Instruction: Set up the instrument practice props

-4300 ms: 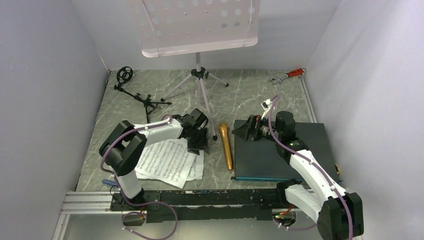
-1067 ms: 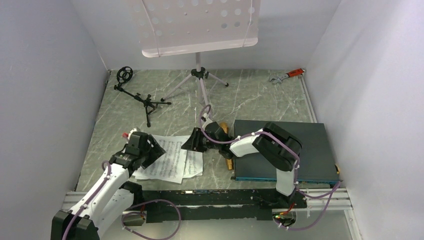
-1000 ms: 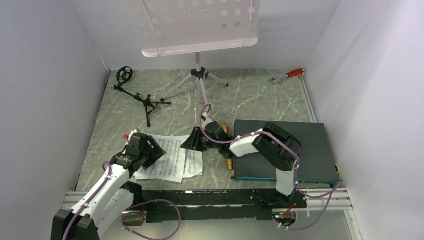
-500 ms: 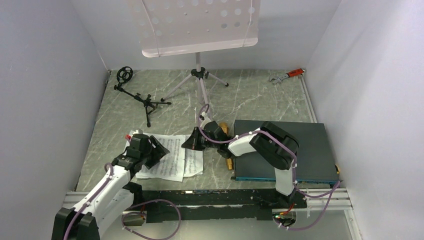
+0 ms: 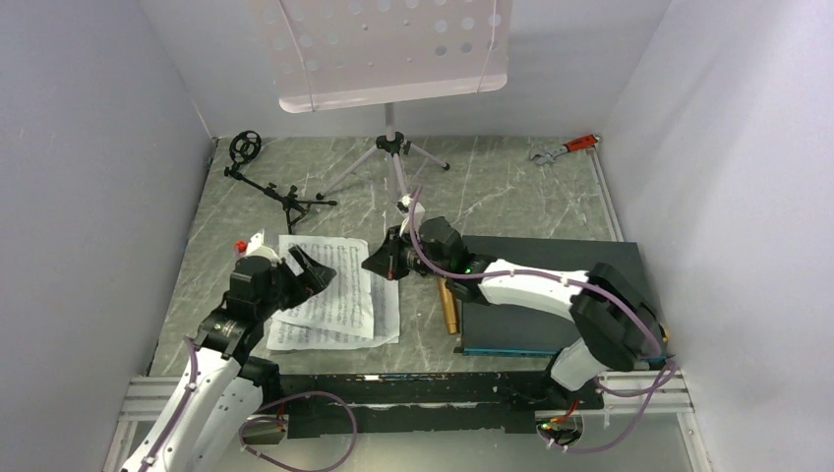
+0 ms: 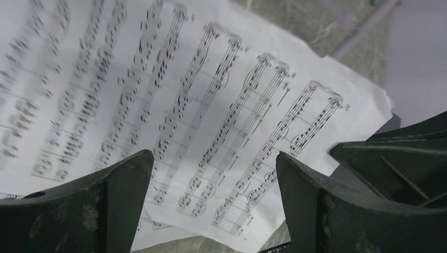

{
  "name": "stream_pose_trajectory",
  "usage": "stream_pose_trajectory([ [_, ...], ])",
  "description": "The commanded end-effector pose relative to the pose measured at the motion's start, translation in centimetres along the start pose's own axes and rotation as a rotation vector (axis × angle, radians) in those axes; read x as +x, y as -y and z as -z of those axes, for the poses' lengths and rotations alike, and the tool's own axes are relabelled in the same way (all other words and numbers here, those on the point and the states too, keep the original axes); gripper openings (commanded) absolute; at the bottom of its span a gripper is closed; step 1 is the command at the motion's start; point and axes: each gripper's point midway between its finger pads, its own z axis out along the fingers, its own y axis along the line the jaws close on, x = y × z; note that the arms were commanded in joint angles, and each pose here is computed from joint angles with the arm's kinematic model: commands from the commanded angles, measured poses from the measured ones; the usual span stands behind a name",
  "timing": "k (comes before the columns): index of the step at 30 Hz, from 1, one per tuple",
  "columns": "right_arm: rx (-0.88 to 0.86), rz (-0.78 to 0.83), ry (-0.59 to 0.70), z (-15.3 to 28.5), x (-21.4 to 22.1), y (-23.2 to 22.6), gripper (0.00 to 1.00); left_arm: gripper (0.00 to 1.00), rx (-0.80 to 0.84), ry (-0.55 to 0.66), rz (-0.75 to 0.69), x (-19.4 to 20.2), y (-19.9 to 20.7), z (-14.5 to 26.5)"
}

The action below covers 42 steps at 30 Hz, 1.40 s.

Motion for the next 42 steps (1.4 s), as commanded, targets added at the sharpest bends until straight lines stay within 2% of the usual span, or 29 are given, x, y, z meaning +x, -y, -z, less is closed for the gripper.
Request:
stream_pose_trajectory([
  [1,-0.059,0.182,-0.010,2.6,-2.0,-2.8,0.00,0.93,0.128,0.027,-0.155,-2.3,3.9,2.0],
  [6,-0.060,0.324,-0.091,5.4,-2.2,-3.8,0.00,0.93,0.227,0.045,-0.294,-4.0,7.0,3.7],
  [14,-0.067,0.403,-0.014,10.9,-5.1,-5.6,0.00,0.93,0.414,0.100,-0.526,-6.1,12.0,7.3],
  [22,-0.089,0.448,0.023,14.4,-6.9,-5.7,0.00,0.93,0.520,0.149,-0.655,-6.4,13.9,9.0],
  [33,-0.376,0.416,-0.060,17.6,-5.6,-6.5,0.00,0.93,0.635,0.121,-0.788,-5.3,15.0,9.6],
  [42,-0.616,0.500,-0.118,20.3,-4.6,-10.4,0.00,0.93,0.909,0.112,-1.015,-4.2,18.6,11.9],
])
